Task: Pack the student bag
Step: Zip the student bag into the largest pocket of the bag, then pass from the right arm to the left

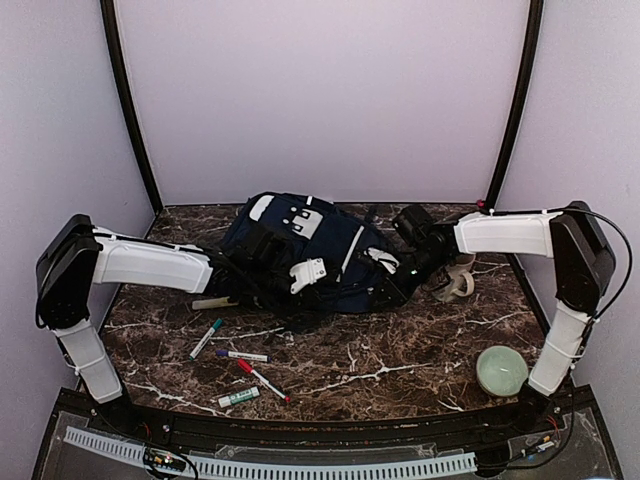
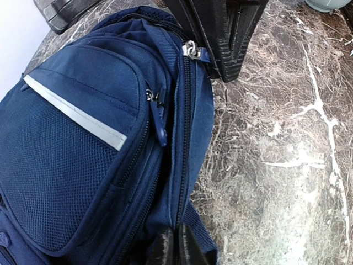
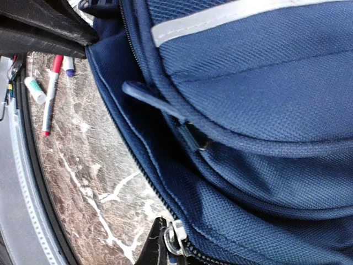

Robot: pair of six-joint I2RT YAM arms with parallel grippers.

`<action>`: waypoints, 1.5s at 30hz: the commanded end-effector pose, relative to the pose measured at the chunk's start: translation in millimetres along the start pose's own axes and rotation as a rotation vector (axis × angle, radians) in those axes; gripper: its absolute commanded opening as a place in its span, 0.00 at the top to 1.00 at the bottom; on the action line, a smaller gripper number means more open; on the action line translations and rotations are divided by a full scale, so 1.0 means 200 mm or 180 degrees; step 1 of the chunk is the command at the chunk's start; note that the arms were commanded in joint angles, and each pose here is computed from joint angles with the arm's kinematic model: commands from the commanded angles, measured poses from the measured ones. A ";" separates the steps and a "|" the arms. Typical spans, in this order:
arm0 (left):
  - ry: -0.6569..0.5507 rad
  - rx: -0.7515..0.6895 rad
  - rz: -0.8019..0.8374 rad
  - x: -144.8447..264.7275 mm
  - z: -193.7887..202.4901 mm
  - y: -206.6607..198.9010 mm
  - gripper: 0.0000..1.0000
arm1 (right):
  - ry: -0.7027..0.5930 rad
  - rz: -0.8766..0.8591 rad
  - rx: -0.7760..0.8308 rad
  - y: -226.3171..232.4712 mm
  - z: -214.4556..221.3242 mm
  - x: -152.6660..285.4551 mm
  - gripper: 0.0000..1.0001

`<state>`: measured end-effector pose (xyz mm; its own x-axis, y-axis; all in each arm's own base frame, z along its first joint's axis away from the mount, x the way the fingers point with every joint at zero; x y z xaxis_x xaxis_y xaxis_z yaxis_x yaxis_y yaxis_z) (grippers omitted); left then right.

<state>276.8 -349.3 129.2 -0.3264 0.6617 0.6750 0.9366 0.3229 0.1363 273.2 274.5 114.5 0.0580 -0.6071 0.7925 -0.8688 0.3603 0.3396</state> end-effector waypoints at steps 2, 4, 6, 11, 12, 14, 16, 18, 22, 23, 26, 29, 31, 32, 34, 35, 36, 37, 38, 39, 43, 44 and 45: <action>-0.0277 0.0063 0.0108 0.02 -0.12 -0.06 0.68 | -0.0088 0.0041 0.0075 -0.02 -0.06 0.08 0.98; -0.0443 0.0123 0.0168 0.02 -0.17 -0.08 0.50 | -0.0145 -0.0122 0.0072 0.02 -0.07 0.09 0.98; -0.0544 0.0189 0.0228 -0.01 -0.22 -0.08 0.36 | -0.0160 -0.0188 0.0057 0.04 -0.07 0.09 0.98; -0.0769 0.0278 0.0346 -0.11 -0.30 -0.09 0.36 | -0.0105 -0.0316 -0.0001 0.05 -0.04 0.06 0.97; -0.0798 0.0295 0.0352 -0.14 -0.32 -0.09 0.39 | -0.0093 -0.0343 -0.0010 0.06 -0.04 0.06 0.97; -0.0857 0.0317 0.0406 -0.18 -0.34 -0.09 0.45 | -0.0086 -0.0364 -0.0017 0.06 -0.04 0.06 0.97; -0.0902 0.0329 0.0446 -0.22 -0.36 -0.10 0.53 | -0.0096 -0.0360 -0.0018 0.06 -0.04 0.07 0.96; -0.0926 0.0355 0.0463 -0.25 -0.36 -0.09 0.59 | -0.0111 -0.0376 -0.0024 0.07 -0.05 0.08 0.96; -0.0969 0.0404 0.0448 -0.29 -0.36 -0.09 0.71 | -0.0149 -0.0434 -0.0032 0.08 -0.06 0.09 0.94; -0.0985 0.0422 0.0437 -0.30 -0.37 -0.08 0.75 | -0.0151 -0.0443 -0.0046 0.08 -0.06 0.08 0.91; -0.1012 0.0489 0.0436 -0.30 -0.38 -0.07 0.86 | -0.0161 -0.0475 -0.0073 0.07 -0.07 0.10 0.75; -0.1035 0.0583 0.0440 -0.29 -0.40 -0.07 0.98 | -0.0200 -0.0394 -0.0048 0.05 -0.07 0.15 0.63; -0.1063 0.0661 0.0466 -0.29 -0.41 -0.07 0.99 | -0.0211 -0.0285 0.0020 0.04 -0.06 0.18 0.60; -0.1081 0.0707 0.0488 -0.28 -0.41 -0.07 1.00 | -0.0214 -0.0186 0.0073 0.04 -0.06 0.20 0.59; -0.1129 0.0783 0.0527 -0.27 -0.42 -0.07 1.00 | -0.0214 0.0024 0.0173 0.03 -0.05 0.25 0.58; -0.1157 0.0823 0.0545 -0.27 -0.43 -0.07 1.00 | -0.0223 0.0139 0.0222 0.03 -0.05 0.27 0.58; -0.1186 0.0861 0.0574 -0.26 -0.44 -0.08 1.00 | -0.0232 0.0287 0.0267 0.02 -0.05 0.30 0.58; -0.1209 0.0898 0.0608 -0.26 -0.45 -0.08 1.00 | -0.0260 0.0429 0.0303 0.01 -0.05 0.33 0.57; -0.1246 0.0929 0.0641 -0.25 -0.46 -0.08 1.00 | -0.0287 0.0560 0.0340 0.00 -0.05 0.35 0.57; -0.1266 0.0964 0.0666 -0.25 -0.47 -0.08 1.00 | -0.0355 0.0700 0.0383 -0.01 -0.06 0.38 0.56; -0.1365 0.1051 0.0696 -0.22 -0.49 -0.08 1.00 | -0.0449 0.0909 0.0268 -0.05 -0.06 0.41 0.56; -0.1375 0.1055 0.0684 -0.21 -0.49 -0.08 1.00 | -0.0460 0.0824 0.0230 -0.04 -0.06 0.40 0.56; -0.1369 0.1060 0.0671 -0.21 -0.48 -0.08 1.00 | -0.0464 0.0747 0.0184 -0.04 -0.06 0.39 0.56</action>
<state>290.3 -440.5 129.6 -0.2280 0.8718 0.4335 0.9028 0.3560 -0.2413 279.7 234.5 188.3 -0.1901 -0.6164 0.7641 -0.8999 0.4205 0.1154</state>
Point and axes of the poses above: each gripper's point midway between its finger pads, its own x axis back along the fingers, its own y axis along the line the jaws close on, z = x × y, the point moved 4 cm from there along x, back along the fingers, and after that the axes turned 7 degrees about x, right-handed, at the moved point
